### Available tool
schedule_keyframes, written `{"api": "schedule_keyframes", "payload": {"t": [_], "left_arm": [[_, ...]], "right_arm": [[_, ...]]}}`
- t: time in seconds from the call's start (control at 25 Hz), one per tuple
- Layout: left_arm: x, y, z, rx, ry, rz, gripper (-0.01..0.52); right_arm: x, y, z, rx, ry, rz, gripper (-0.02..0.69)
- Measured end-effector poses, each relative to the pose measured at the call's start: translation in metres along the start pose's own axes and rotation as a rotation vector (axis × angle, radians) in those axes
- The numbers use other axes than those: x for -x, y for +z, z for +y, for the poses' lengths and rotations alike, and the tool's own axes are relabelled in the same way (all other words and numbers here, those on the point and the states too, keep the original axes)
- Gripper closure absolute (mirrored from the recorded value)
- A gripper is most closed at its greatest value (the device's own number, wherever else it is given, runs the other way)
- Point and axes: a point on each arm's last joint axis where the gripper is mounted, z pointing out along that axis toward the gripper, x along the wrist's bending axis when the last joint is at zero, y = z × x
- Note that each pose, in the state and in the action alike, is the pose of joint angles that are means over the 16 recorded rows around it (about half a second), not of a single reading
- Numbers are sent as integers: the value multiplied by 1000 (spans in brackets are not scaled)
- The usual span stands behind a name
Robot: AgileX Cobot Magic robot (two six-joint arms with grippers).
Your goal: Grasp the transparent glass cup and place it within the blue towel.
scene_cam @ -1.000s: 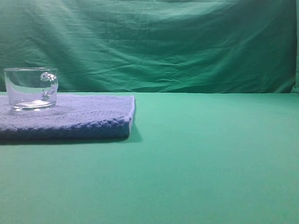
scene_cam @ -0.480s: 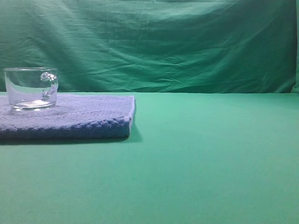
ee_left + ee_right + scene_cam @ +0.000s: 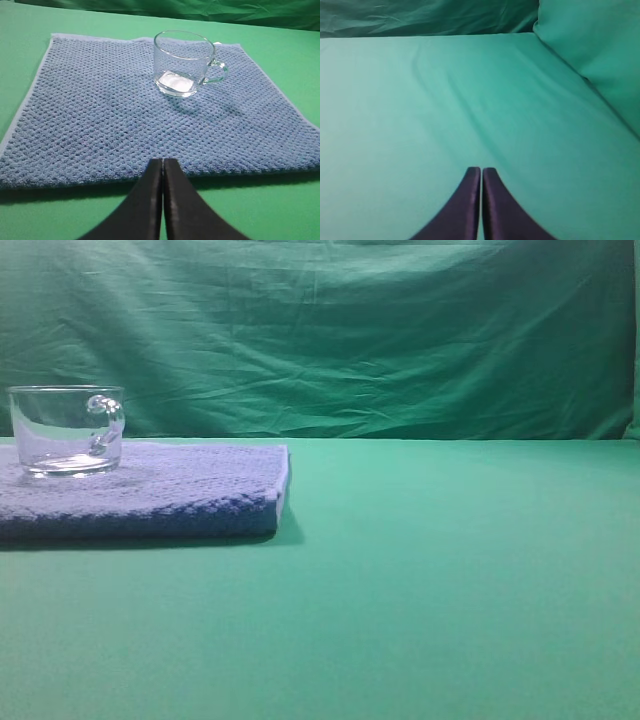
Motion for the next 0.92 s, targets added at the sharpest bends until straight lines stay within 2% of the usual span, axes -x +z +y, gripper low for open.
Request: {"api": "schedule_keyframes", "payload": {"t": [0.92], "left_arm": [[0, 0, 0, 0, 0, 0, 514]], "right_arm": [[0, 0, 0, -4, -7, 0, 665]]}}
